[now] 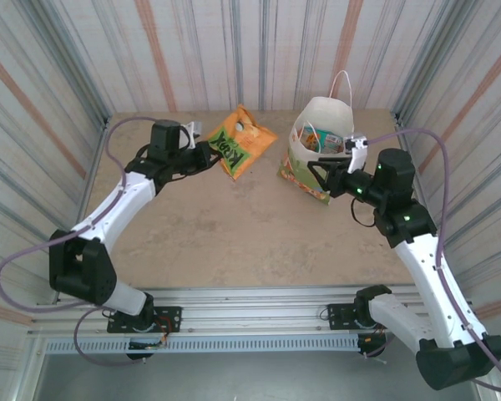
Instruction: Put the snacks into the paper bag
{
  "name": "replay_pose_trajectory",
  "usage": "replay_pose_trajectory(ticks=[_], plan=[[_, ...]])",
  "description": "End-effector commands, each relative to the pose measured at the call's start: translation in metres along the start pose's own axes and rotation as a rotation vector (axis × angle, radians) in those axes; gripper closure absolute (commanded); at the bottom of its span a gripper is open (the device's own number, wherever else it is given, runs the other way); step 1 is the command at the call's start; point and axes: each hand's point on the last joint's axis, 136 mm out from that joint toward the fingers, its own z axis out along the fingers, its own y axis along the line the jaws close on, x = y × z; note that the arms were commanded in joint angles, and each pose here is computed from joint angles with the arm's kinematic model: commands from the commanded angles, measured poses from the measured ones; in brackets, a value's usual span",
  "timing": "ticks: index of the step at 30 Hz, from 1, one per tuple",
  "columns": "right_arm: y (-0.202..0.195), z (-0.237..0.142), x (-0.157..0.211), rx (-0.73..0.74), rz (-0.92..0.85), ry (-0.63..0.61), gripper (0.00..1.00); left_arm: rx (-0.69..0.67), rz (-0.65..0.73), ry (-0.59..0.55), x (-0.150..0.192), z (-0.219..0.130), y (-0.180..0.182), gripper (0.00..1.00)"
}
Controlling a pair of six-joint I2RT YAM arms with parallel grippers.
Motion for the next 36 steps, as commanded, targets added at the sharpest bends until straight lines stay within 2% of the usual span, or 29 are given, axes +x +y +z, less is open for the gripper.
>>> replay_pose_trajectory(ticks=[1, 10, 19, 22, 24, 27, 29, 32, 36], plan=[[0.027, 0.015, 0.010, -0.120, 0.092, 0.035, 0.53, 0.124, 0.028, -0.038, -0.002, -0.018, -0.036, 1.00], [0.048, 0.063, -0.001, -0.159, 0.169, -0.019, 0.44, 0.305, 0.093, -0.091, 0.005, -0.036, -0.101, 1.00], [0.053, 0.085, -0.021, -0.198, 0.219, -0.091, 0.44, 0.377, 0.120, -0.142, 0.010, -0.048, -0.121, 1.00], [0.056, 0.085, -0.026, -0.216, 0.212, -0.113, 0.51, 0.377, 0.118, -0.132, 0.013, -0.046, -0.120, 1.00], [0.057, 0.085, -0.028, -0.221, 0.207, -0.120, 0.61, 0.380, 0.120, -0.130, 0.014, -0.045, -0.121, 1.00], [0.057, 0.082, -0.030, -0.217, 0.194, -0.134, 0.83, 0.381, 0.119, -0.123, 0.016, -0.043, -0.121, 0.99], [0.057, 0.078, -0.032, -0.215, 0.173, -0.145, 0.91, 0.372, 0.119, -0.122, 0.016, -0.042, -0.120, 0.88], [0.055, 0.068, -0.041, -0.189, 0.124, -0.156, 0.95, 0.338, 0.125, -0.121, 0.016, -0.041, -0.115, 0.59], [0.032, 0.042, -0.068, -0.092, 0.052, -0.180, 0.98, 0.285, 0.148, -0.124, 0.015, -0.044, -0.108, 0.47]])
